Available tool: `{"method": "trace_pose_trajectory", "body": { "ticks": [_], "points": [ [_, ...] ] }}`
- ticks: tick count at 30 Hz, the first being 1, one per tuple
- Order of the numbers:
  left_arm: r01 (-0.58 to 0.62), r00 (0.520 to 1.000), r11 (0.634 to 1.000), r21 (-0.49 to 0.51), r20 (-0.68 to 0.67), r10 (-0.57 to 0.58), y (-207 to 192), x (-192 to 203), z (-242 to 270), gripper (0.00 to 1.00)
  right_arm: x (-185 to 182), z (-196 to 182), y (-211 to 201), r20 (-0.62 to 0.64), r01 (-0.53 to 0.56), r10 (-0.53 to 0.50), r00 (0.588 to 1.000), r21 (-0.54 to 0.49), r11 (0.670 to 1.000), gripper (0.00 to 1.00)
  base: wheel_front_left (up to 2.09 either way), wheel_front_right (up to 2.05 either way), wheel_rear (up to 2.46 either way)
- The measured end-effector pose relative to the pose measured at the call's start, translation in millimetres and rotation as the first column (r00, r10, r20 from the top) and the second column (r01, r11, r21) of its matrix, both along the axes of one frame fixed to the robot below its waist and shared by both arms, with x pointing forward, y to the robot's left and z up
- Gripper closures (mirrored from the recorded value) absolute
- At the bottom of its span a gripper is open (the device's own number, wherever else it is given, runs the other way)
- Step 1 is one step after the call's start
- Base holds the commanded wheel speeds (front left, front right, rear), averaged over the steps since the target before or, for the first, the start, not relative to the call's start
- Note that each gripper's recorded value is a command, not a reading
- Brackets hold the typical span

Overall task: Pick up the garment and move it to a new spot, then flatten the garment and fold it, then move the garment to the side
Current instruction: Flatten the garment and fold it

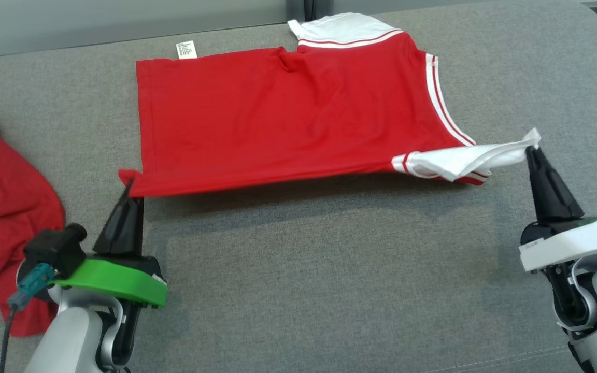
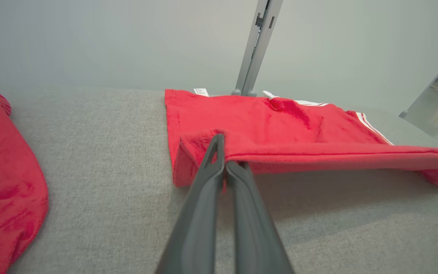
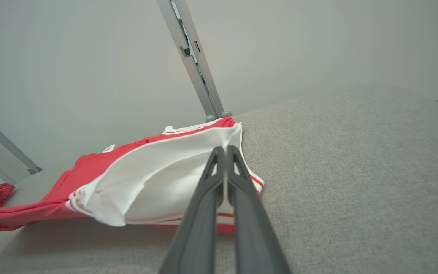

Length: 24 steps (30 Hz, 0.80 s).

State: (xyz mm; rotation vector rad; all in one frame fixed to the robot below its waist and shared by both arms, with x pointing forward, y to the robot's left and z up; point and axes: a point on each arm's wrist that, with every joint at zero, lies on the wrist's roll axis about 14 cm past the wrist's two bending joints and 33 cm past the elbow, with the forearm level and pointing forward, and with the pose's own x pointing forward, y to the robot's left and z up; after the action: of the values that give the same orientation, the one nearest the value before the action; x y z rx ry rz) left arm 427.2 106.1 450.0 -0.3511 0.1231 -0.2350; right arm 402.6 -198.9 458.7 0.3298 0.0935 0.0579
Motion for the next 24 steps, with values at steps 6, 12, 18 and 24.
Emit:
{"method": "trace_pose_trajectory", "body": {
  "ticks": [6, 12, 18, 24],
  "points": [
    [-0.025, 0.974, 0.999, -0.048, 0.225, 0.036, 9, 18, 77, 1.0, 9, 95, -11, 0.289, 0.016, -0.021, 0.957, 0.022, 1.0, 1.0, 0.0, 0.0, 0.0],
    [0.033, 0.922, 0.991, -0.131, 0.386, 0.02, 2, 10, 139, 1.0, -14, 202, -37, 0.585, 0.06, -0.108, 0.804, 0.101, 0.993, 1.0, 0.0, 0.0, 0.0],
    [0.167, 0.805, 0.983, -0.082, 0.587, -0.088, -7, -19, 217, 1.0, -73, 299, -54, 0.818, 0.098, -0.097, 0.567, 0.05, 0.994, 1.0, 0.0, 0.0, 0.0],
    [0.283, 0.69, 0.958, 0.044, 0.685, -0.236, -22, -47, 281, 1.0, -107, 347, -36, 0.885, 0.064, 0.058, 0.462, -0.098, 0.993, 1.0, 0.0, 0.0, 0.0]
  ]
}}
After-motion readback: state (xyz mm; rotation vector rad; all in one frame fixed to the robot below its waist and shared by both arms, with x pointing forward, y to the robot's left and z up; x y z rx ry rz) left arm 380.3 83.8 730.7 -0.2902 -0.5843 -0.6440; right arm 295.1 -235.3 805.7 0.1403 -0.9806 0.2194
